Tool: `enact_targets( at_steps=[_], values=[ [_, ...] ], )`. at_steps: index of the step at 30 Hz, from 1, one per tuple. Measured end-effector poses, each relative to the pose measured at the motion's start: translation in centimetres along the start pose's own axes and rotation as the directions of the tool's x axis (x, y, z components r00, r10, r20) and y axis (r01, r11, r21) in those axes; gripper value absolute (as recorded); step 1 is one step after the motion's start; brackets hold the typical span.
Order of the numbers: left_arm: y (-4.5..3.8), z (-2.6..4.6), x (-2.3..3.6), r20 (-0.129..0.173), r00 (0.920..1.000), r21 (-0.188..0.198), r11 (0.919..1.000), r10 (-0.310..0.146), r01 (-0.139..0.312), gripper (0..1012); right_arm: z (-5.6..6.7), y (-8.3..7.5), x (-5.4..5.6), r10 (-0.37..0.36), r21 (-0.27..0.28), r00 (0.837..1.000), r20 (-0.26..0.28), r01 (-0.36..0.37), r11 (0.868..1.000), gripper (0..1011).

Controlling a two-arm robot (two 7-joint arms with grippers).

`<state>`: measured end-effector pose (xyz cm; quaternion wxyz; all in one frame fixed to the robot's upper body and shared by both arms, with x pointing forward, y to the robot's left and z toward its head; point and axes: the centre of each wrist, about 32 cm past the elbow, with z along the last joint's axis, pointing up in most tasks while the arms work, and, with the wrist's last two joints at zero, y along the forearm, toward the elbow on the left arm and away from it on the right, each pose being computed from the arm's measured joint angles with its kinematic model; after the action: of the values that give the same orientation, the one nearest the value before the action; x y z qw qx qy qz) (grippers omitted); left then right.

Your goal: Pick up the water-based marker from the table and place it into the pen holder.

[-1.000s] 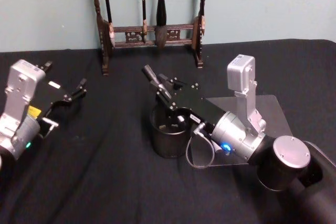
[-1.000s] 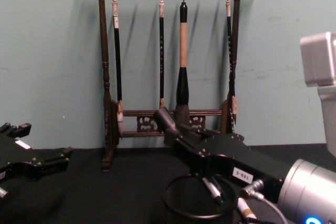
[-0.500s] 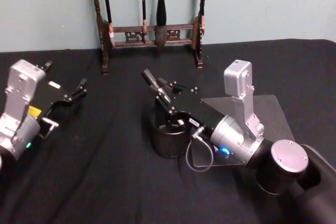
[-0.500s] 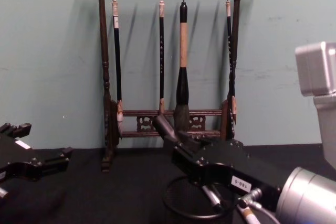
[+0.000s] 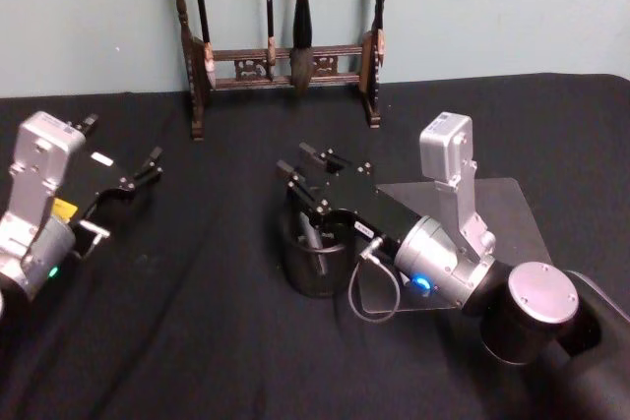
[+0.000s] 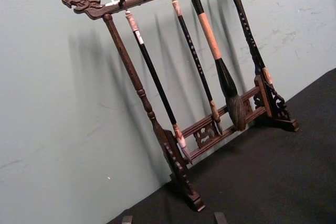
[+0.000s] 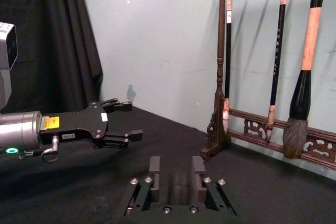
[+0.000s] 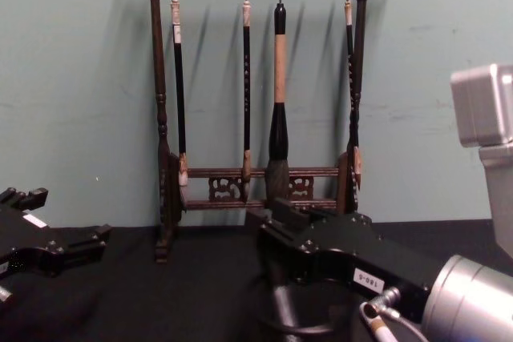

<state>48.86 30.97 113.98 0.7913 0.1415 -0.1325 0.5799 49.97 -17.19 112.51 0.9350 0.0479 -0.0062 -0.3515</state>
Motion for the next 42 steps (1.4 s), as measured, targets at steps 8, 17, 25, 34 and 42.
enact_targets(
  at_steps=[8,17,25,34,42],
  values=[
    [0.0,0.0,0.0,0.0,1.0,0.0,1.0,0.0,0.0,1001,0.0,0.0,0.0,0.0,0.001,1.0,-0.001,0.0,1.0,620],
    [0.0,0.0,0.0,0.0,1.0,0.0,1.0,0.0,0.0,1001,0.0,0.0,0.0,0.001,0.001,1.0,-0.002,-0.001,1.0,908],
    [0.0,0.0,0.0,0.0,1.0,0.0,1.0,0.0,0.0,1001,0.8,-0.2,0.3,-0.006,-0.001,1.0,0.005,0.006,1.0,1002],
    [0.0,0.0,0.0,0.0,1.0,0.0,1.0,0.0,0.0,1001,3.5,-1.5,1.6,-0.07,-0.019,0.997,0.039,0.07,0.997,1002],
    [0.0,0.0,0.0,0.0,1.0,0.0,1.0,0.0,0.0,1001,6.0,-3.4,2.9,-0.175,-0.105,0.983,0.06,0.181,0.978,1002]
  ],
)
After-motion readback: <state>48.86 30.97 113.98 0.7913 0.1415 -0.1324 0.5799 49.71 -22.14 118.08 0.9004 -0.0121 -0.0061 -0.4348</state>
